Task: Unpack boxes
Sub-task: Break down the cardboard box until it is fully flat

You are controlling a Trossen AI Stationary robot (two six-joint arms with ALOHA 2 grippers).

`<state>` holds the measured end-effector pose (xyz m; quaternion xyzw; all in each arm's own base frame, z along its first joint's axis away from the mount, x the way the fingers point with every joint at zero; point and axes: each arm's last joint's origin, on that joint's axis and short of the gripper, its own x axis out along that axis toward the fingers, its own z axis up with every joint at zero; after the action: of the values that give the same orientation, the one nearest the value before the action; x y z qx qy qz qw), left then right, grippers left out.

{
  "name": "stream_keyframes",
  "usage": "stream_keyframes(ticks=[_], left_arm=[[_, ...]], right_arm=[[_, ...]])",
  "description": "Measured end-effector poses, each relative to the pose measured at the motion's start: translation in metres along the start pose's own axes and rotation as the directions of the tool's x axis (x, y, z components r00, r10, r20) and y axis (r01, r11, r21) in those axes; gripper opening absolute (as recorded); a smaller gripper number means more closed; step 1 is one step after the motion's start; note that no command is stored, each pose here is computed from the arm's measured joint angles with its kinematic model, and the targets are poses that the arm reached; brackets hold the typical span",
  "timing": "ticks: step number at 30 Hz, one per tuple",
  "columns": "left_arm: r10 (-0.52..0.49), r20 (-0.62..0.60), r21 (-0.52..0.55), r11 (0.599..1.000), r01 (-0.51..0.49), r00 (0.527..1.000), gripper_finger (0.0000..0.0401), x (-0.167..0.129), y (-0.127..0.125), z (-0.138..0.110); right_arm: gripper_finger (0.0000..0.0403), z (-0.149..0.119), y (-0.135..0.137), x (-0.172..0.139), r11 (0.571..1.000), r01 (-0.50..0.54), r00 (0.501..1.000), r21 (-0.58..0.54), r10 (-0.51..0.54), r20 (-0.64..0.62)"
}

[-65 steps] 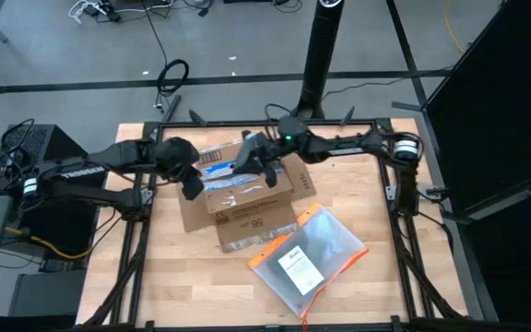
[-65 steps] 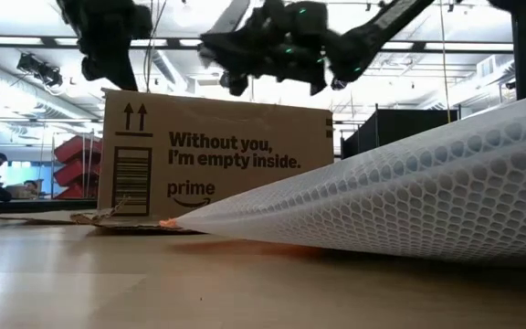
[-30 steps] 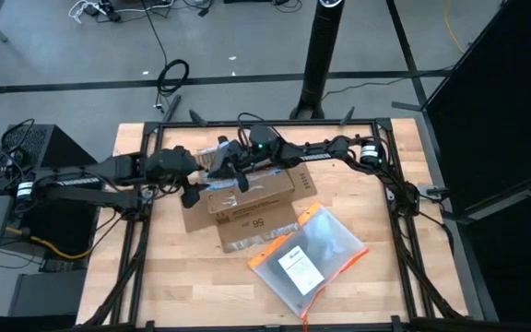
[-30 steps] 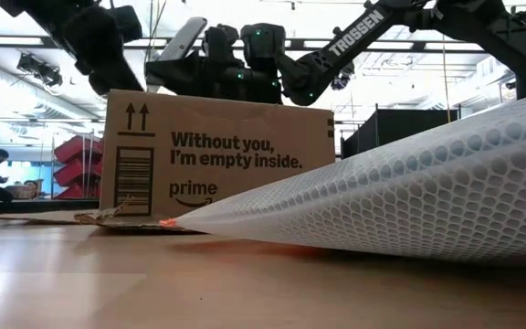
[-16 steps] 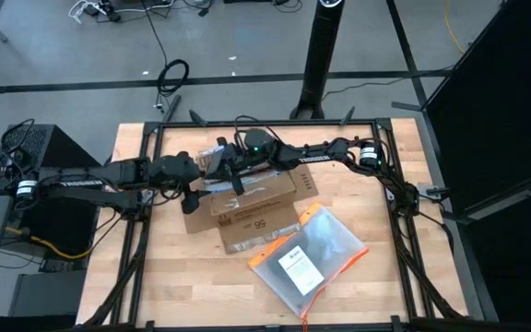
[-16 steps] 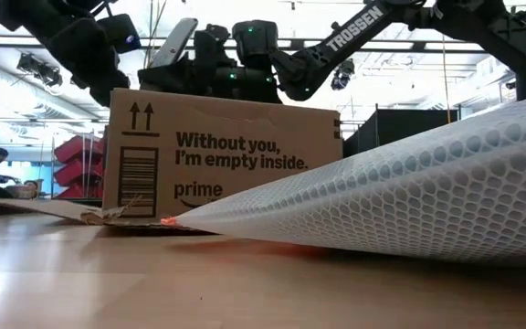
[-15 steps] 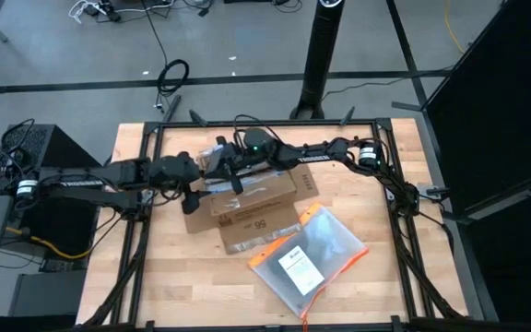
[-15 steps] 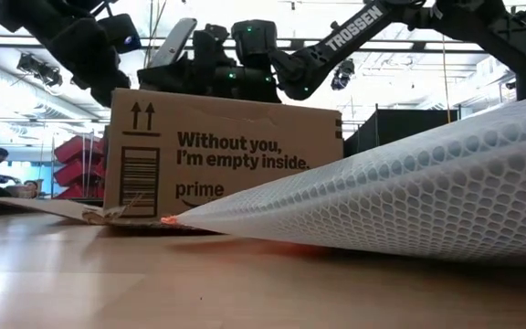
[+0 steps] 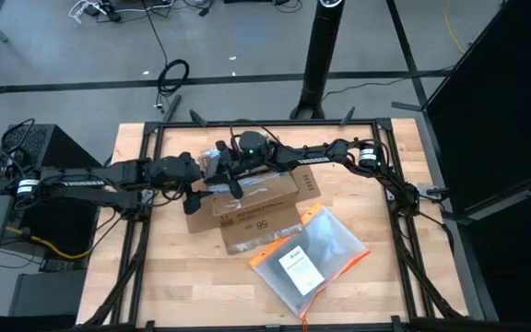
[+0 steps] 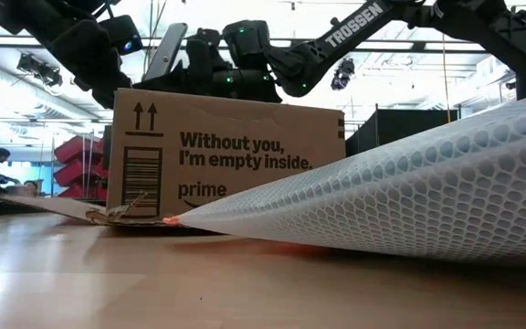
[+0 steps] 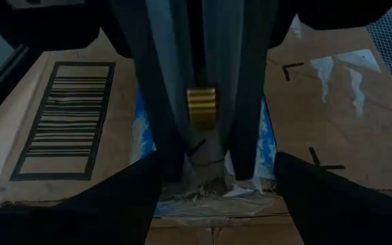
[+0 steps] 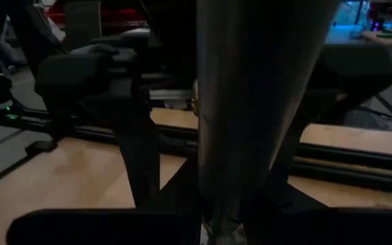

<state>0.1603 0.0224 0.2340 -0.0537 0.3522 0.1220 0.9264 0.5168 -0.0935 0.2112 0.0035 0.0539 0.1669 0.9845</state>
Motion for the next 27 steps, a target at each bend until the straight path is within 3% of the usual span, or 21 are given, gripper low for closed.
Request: stream_keyframes(ticks=[27], left_arm=[[0.0, -0.003, 0.0, 1.0, 0.0, 1.0, 0.0267, 0.0006, 0.0, -0.0004]], right_arm=[[0.0041, -0.0017, 0.0044, 0.0026, 1.0, 0.002, 1.0, -0.02, -0.002, -0.019]])
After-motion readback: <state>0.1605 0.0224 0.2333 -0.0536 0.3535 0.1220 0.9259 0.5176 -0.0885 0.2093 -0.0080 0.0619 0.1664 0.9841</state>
